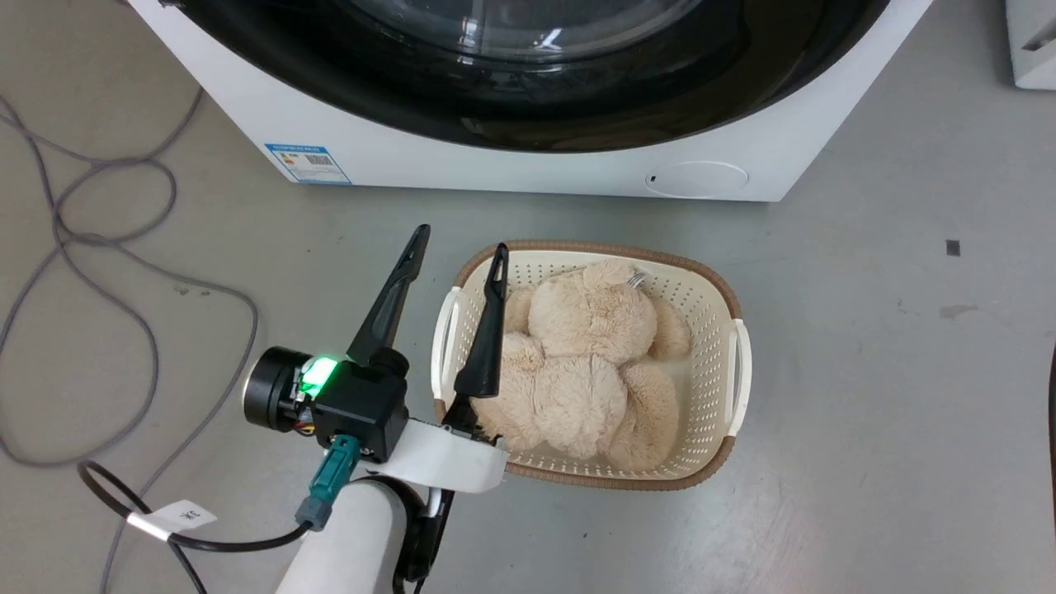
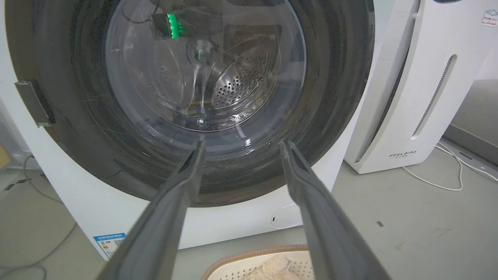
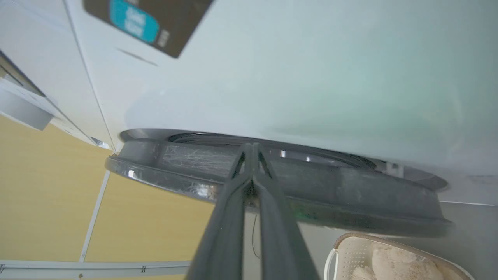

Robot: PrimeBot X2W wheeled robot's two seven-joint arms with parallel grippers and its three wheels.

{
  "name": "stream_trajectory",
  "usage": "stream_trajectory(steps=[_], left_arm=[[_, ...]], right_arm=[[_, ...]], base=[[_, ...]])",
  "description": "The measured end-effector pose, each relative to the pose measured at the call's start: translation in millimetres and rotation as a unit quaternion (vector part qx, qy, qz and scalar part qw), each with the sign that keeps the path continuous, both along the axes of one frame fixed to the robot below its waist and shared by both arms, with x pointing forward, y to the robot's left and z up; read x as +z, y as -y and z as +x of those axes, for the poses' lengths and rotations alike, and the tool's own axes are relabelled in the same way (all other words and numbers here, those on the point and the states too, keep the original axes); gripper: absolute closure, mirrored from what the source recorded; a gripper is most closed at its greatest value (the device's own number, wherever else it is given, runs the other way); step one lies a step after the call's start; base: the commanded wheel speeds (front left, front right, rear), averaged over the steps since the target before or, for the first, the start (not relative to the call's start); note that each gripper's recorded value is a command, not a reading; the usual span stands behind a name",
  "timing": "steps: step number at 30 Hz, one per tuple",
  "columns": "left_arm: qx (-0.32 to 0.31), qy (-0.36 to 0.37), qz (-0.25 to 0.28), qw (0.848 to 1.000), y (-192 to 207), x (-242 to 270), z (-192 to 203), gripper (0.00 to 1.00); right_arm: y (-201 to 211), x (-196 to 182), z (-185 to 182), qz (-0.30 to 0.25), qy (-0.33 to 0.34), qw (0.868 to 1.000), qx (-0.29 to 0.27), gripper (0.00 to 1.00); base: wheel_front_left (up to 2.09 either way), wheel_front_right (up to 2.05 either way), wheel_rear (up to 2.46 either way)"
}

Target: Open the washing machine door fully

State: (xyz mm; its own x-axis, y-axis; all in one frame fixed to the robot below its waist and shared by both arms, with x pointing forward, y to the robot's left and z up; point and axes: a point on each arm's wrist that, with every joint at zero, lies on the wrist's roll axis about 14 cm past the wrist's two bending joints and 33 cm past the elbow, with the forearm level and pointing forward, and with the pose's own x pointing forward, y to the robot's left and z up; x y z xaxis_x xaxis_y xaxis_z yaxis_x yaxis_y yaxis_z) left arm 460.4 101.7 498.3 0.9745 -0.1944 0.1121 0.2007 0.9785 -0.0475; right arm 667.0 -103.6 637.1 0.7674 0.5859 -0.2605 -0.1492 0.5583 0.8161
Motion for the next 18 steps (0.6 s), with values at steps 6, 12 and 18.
stream_trajectory(steps=[6, 12, 18], left_arm=[[-0.003, 0.002, -0.001, 1.0, 2.0, -0.7, 1.4, 0.0], [-0.002, 0.002, -0.004, 1.0, 1.8, -0.2, 2.0, 0.0], [-0.001, -0.001, -0.004, 1.0, 1.6, -3.2, 3.1, 0.0]], right_arm=[[-11.4, -1.9, -1.8, -0.019, -0.008, 1.0, 0.024, 1.0], [-19.0, -16.5, -5.4, -0.024, -0.022, 0.999, 0.034, 1.0], [-18.6, -46.1, -6.9, -0.024, -0.049, 0.998, 0.029, 1.0]], base=[[0.0, 0.0, 0.0], [0.0, 0.0, 0.0], [0.0, 0.0, 0.0]])
